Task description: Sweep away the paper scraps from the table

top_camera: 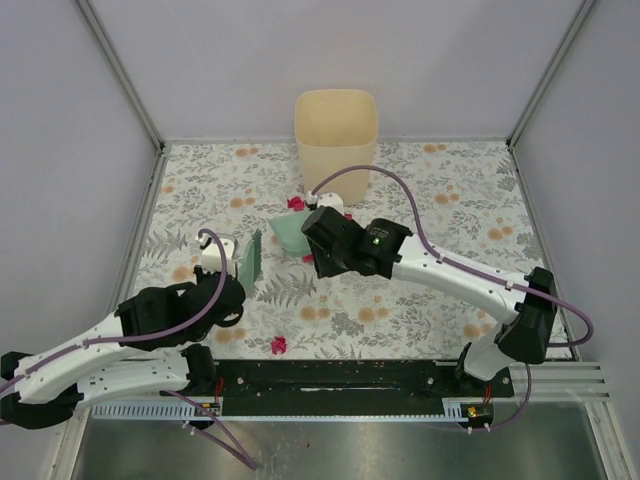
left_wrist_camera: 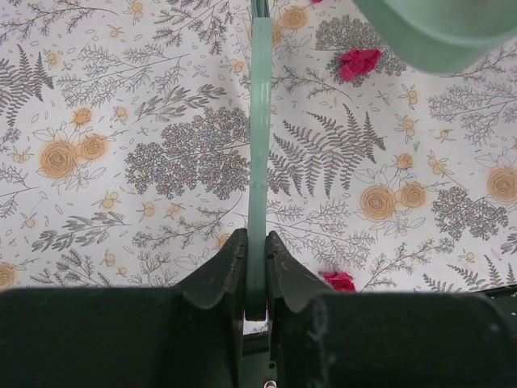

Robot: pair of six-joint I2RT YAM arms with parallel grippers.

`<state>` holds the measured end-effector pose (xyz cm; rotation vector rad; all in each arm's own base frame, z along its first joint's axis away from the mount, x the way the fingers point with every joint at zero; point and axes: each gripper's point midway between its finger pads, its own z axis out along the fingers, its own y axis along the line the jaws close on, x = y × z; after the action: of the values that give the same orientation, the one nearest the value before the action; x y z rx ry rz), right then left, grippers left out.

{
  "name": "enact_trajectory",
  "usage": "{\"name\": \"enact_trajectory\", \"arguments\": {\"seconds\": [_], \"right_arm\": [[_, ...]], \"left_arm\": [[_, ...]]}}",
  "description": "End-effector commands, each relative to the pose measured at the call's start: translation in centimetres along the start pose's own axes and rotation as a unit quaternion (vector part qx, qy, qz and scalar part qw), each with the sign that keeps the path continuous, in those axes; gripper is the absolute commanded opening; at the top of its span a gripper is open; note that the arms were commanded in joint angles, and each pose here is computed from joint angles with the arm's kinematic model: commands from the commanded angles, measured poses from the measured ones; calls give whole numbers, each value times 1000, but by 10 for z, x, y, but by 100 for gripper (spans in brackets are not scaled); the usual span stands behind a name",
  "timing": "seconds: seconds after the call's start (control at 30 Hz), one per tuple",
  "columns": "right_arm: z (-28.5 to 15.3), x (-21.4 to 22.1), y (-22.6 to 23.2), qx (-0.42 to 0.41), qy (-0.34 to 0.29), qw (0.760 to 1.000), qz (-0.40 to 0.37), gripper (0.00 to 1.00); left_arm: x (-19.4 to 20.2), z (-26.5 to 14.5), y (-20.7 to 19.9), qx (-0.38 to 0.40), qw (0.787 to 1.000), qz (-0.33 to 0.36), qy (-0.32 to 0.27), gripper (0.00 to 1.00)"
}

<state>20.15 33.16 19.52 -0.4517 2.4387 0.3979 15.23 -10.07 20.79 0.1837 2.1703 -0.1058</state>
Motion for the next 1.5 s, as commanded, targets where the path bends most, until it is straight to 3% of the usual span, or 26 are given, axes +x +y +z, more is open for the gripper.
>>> {"name": "enact_trajectory", "arguments": {"seconds": [0.0, 0.4, 0.7, 0.9, 1.3, 1.47], "right_arm": [[-15, -47, 3, -3, -24, 1000, -6, 0], [-12, -132, 0, 7, -62, 998, -15, 0], [-11, -182, 16, -39, -87, 995, -20, 0], [-15, -224, 13, -99, -118, 988, 29, 0], [-37, -294, -16, -241, -166, 945, 142, 0], [-39, -309, -27, -290, -160, 923, 197, 0]], "left_arm": [[-16, 0, -1, 3, 998, -41, -40, 0], [-16, 0, 1, 1, 998, -43, -42, 0], [-13, 4, 0, -11, 999, -33, -35, 0], [-9, 8, -5, -12, 999, -20, -24, 0], [-9, 8, -6, -10, 1000, -16, -22, 0], [-11, 6, -5, -5, 999, -24, -27, 0]]}}
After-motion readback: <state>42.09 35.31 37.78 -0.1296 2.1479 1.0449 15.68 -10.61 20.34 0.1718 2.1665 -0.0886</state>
